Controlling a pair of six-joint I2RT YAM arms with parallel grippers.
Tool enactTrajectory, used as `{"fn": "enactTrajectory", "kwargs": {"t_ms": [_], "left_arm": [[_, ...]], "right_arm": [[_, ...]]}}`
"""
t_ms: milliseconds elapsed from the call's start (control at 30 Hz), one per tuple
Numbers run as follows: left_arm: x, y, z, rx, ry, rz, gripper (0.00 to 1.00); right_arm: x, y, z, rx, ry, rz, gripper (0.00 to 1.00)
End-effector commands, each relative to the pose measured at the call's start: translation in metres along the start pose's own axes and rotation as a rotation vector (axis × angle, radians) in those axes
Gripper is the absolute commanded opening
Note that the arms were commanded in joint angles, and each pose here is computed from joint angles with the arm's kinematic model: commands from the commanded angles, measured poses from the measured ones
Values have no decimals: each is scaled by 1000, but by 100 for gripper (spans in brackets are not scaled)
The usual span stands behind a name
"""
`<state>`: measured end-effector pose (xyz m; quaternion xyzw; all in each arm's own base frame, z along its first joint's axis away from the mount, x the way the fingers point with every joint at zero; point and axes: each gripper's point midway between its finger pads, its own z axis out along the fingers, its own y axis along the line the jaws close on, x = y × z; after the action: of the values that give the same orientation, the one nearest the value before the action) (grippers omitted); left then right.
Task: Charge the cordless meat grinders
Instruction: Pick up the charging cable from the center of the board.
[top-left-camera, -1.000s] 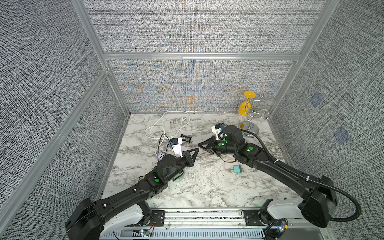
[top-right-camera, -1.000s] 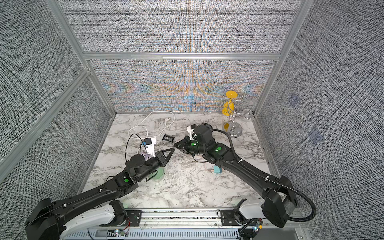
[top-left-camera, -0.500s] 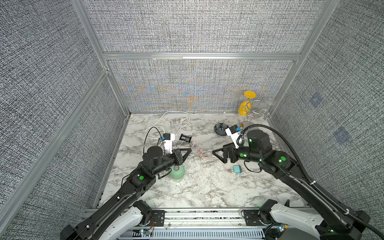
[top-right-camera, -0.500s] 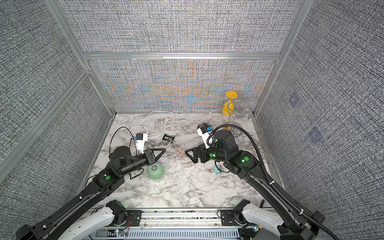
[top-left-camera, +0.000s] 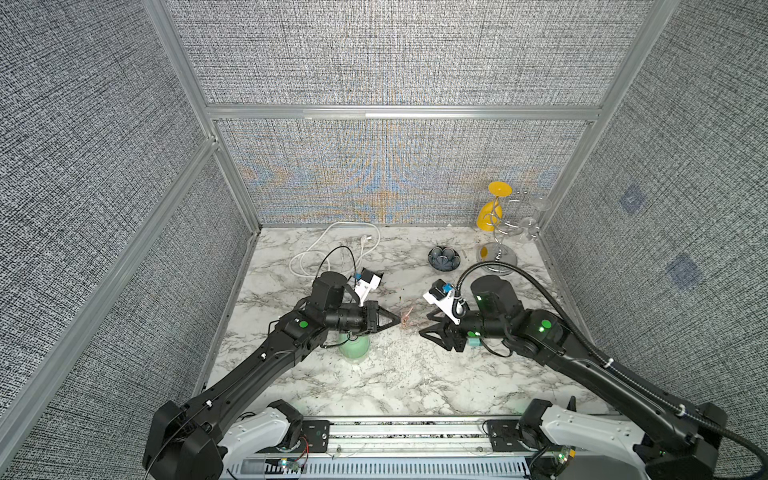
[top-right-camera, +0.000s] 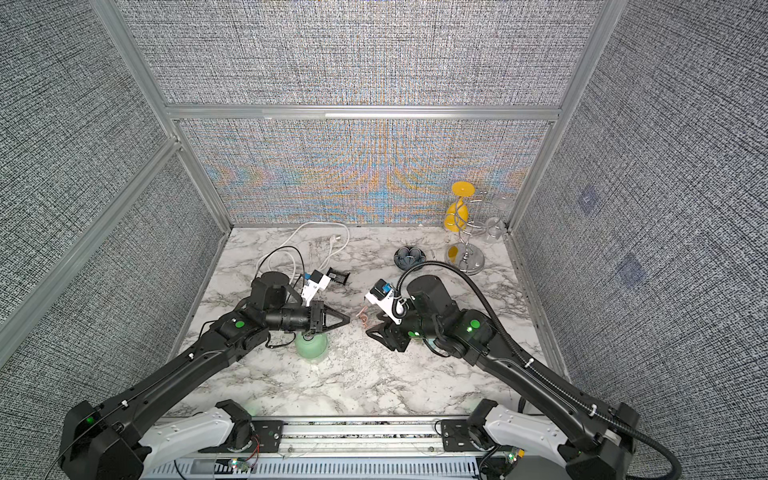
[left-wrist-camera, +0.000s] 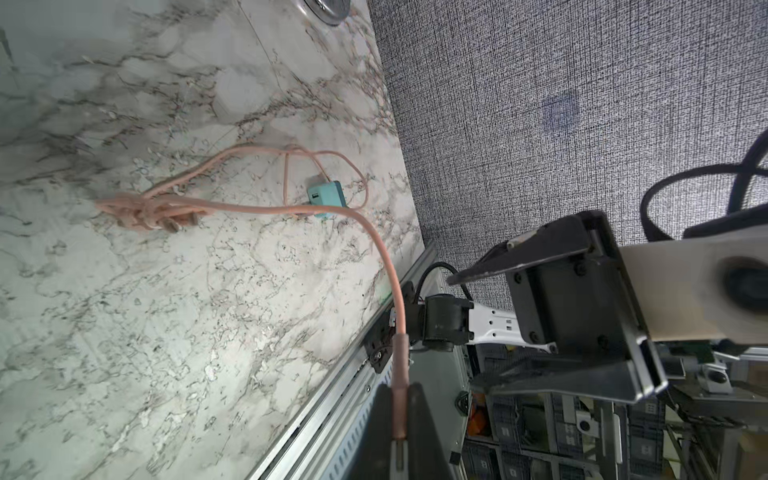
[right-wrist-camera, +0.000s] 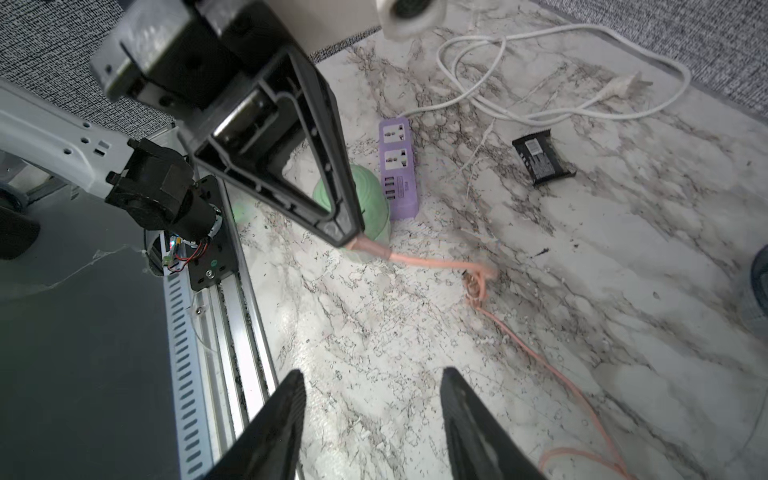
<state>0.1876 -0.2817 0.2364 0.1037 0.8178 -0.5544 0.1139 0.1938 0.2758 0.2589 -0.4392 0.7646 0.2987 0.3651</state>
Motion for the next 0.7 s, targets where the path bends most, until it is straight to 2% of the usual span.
{"fn": "enactTrajectory", "kwargs": {"t_ms": [0,200,467,667], "left_arm": [[8,-5,-2,30,34,21,0],[15,-10,-6,47,59,34,0],[23,-12,-7,61,102,37,0],[24,-15,-5,82,128,34,0]], "right_arm": [[-15,7,7,-40,-19,-103,55],[-19,22,16,-138,35,-211,52],[-1,38,16,-229,147,-259,52],[7,38,19,-202,175,-345,54]]}}
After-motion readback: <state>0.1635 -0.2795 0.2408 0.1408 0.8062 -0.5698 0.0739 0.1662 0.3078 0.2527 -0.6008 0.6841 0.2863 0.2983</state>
